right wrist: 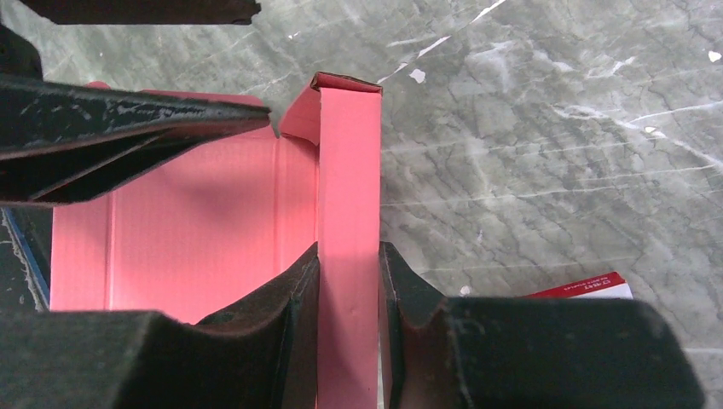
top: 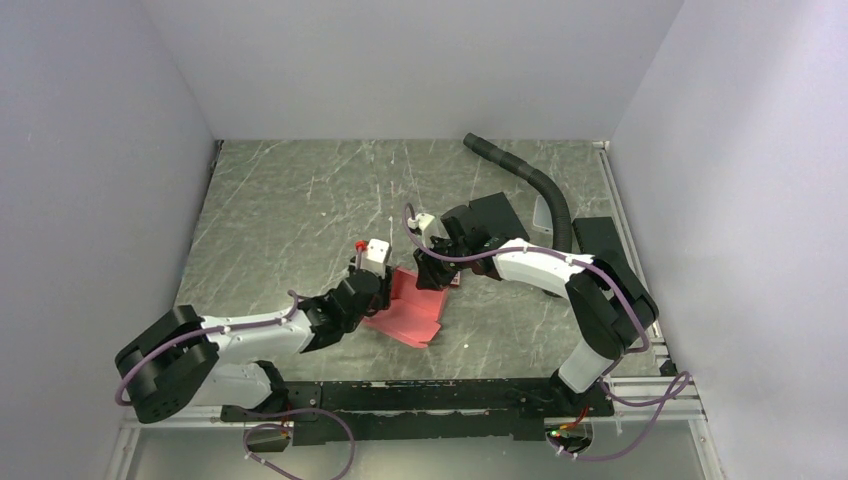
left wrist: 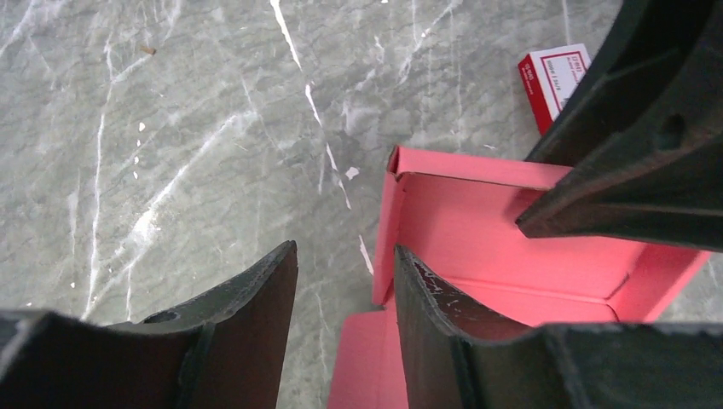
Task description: Fold the paper box
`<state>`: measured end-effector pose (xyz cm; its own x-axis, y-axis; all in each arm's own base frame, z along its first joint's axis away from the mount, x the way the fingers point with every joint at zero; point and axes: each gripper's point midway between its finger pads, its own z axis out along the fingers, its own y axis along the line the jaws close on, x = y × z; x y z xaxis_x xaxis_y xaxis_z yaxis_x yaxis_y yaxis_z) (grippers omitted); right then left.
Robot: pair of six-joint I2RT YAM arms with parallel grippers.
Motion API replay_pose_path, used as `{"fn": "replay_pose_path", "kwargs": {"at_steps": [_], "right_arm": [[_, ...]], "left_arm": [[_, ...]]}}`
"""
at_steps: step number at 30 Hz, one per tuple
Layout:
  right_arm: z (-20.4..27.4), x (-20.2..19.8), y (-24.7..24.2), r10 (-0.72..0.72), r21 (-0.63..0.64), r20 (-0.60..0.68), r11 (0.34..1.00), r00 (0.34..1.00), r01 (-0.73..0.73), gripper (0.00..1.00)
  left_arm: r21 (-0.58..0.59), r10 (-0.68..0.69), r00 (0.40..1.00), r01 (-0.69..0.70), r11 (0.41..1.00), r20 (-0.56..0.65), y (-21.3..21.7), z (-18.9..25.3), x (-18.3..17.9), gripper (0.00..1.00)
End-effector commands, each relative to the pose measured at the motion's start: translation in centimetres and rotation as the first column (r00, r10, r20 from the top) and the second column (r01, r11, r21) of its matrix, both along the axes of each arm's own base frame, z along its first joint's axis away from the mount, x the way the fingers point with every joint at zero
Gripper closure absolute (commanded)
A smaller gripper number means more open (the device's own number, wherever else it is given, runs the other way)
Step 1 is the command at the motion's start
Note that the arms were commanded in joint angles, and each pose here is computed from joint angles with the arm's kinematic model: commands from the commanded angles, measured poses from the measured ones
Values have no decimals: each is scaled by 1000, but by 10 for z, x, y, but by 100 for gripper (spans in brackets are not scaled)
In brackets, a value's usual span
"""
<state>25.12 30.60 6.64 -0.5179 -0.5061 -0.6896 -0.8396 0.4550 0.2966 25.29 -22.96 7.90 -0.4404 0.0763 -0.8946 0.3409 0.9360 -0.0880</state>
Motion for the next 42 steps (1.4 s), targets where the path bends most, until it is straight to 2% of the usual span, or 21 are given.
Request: {"fn": "replay_pose_path", "kwargs": {"at_steps": [1,8,16,22,27,32,34,42], "right_arm": [[16,7,12,14,54,28,998,1000,-15,73],[16,7,12,13,53,26,998,1000,-14,73],[16,6,12,15,54,23,998,1000,-16,73],[16,6,13,18,56,21,998,1000,-19,73],[15,5,13,16,54,20,998,1000,-17,73],[16,6,13,15,55,21,998,1000,-16,73],[16,5,13,14,57,15,998,1000,-15,73],[25,-3,22,31,120,-39,992,999,-26,73]], "left_arm": [[-34,-15,999,16,999,28,-9,10,12,50],[-52,-69,997,70,996,16,-28,7,16,52],[-22,-67,998,67,997,9,-33,3,23,62],[7,-68,998,68,998,-1,-34,0,25,81],[24,-70,997,71,997,-20,-34,-5,25,84],[44,-52,998,54,998,-29,-31,-8,26,97],[62,-33,999,35,997,-36,-29,-10,27,100],[253,80,996,-84,964,24,-22,-18,25,100]]}}
